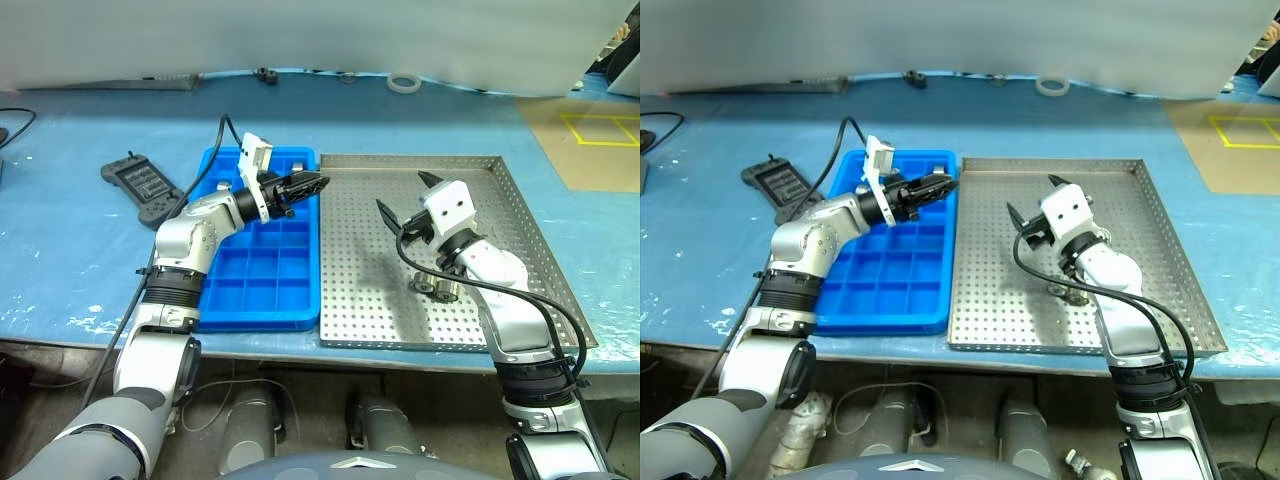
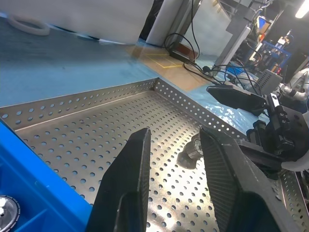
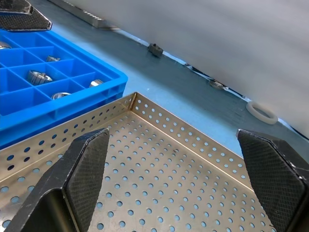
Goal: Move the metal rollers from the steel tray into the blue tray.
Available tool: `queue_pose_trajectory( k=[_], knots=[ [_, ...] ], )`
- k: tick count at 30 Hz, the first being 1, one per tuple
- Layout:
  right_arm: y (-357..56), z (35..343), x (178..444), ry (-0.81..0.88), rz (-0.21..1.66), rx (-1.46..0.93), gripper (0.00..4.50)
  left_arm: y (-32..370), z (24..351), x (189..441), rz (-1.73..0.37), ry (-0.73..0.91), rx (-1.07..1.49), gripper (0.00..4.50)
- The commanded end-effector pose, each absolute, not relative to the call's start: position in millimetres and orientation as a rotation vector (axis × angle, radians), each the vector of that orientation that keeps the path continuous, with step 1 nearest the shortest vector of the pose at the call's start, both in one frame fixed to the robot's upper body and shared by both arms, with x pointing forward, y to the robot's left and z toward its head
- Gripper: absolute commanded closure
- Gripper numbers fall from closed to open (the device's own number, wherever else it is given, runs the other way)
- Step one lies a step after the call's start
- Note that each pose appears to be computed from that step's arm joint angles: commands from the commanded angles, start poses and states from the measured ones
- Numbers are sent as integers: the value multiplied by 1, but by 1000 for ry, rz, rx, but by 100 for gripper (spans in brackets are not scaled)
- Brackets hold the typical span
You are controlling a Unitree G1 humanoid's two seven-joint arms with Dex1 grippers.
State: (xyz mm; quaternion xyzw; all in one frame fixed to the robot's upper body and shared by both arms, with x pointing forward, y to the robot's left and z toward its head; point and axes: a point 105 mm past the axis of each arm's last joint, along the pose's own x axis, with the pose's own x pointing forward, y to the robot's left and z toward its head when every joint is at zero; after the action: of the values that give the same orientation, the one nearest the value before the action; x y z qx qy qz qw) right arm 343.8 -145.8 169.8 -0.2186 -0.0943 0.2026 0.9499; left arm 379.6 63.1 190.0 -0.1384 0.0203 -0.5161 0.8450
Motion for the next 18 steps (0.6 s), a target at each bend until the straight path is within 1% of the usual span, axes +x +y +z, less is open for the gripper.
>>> queue_pose_trajectory(
  k=[1,18],
  knots=[
    [-147,182,341,-241,397,-451,1,62,208,377,-1111,-21,-276,284],
    [-152,190,344,-254,391,-472,1,57,211,379,-1108,-47,-300,284]
  ],
)
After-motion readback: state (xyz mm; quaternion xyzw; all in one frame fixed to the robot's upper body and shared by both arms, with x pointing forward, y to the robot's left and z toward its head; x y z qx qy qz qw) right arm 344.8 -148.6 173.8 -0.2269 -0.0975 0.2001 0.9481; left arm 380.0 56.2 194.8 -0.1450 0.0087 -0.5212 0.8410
